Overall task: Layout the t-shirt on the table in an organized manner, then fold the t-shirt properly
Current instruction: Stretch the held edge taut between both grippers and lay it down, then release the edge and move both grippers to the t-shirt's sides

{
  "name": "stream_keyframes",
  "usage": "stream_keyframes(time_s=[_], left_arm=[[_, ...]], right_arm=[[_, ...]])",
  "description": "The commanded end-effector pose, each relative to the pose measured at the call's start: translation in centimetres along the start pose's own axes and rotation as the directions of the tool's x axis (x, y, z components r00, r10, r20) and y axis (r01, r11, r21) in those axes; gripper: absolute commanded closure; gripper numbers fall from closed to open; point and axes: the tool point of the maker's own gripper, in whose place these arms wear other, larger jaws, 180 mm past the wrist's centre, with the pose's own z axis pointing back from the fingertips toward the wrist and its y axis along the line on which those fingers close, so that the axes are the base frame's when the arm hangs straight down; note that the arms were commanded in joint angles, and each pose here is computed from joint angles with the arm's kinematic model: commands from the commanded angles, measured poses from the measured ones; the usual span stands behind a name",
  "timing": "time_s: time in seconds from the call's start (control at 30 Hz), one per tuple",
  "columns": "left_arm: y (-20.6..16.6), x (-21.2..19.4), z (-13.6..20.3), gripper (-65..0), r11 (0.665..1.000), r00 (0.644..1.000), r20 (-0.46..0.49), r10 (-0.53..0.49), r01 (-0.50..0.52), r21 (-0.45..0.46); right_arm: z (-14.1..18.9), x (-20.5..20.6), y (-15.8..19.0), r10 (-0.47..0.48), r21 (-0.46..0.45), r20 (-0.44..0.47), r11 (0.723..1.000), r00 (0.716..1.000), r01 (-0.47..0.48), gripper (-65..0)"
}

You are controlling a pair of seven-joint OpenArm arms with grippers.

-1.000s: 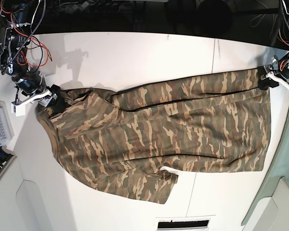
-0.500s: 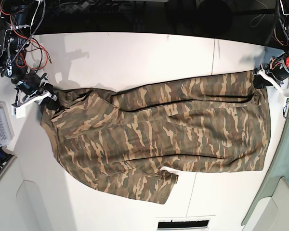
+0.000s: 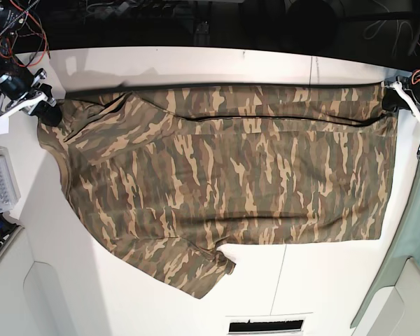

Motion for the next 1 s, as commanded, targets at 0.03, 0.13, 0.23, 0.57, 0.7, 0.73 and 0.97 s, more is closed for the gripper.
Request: stream_keyframes(time_s=[0.03,0.13,0.23,0.57,0.7,0.73,0.97], left_arm=[[0.2,1.2,1.2,0.0,0.998,0.998,0.028,-0.058,0.057,0.008],[-0.7,1.0,1.8,0.0,0.995,0.995,0.026,-0.096,0.096,-0.002],[-1.5,1.1,2.2,0.0,0.992,0.991,0.033,-0.129,0.13,-0.01],[-1.4,0.9,2.4,-16.1,0.991,0.99,0.013,-0.137,0.137,0.009],[-0.2,1.3,2.8,-17.9,0.993,0.995,0.005,-0.1,0.1,0.065],[-0.1,1.8,3.1,-17.9,0.992,0.994,0.02,-0.104,0.102,0.072],[-1.0,6.7,5.4,-17.9,0.983,0.972,0.164,-0.169,0.154,0.102]], right_arm=[[1.5,0.6,-0.1,0.03,-0.006,0.033,1.0,0.999,-0.03,0.0],[3.0,-0.5,-0.6,0.044,-0.033,0.019,0.999,0.999,-0.043,0.0],[4.3,-1.0,-0.9,0.057,-0.057,0.014,0.997,0.998,-0.056,0.0],[5.1,-1.6,-1.4,0.054,-0.076,0.006,0.996,0.999,-0.054,-6.3],[5.8,0.1,-2.1,0.056,-0.099,0.083,0.994,0.995,-0.048,-27.2],[6.1,0.8,-2.4,0.059,-0.111,0.109,0.993,0.992,-0.047,-28.1],[7.4,7.9,-3.8,0.11,-0.17,0.27,0.983,0.956,-0.065,-28.0]])
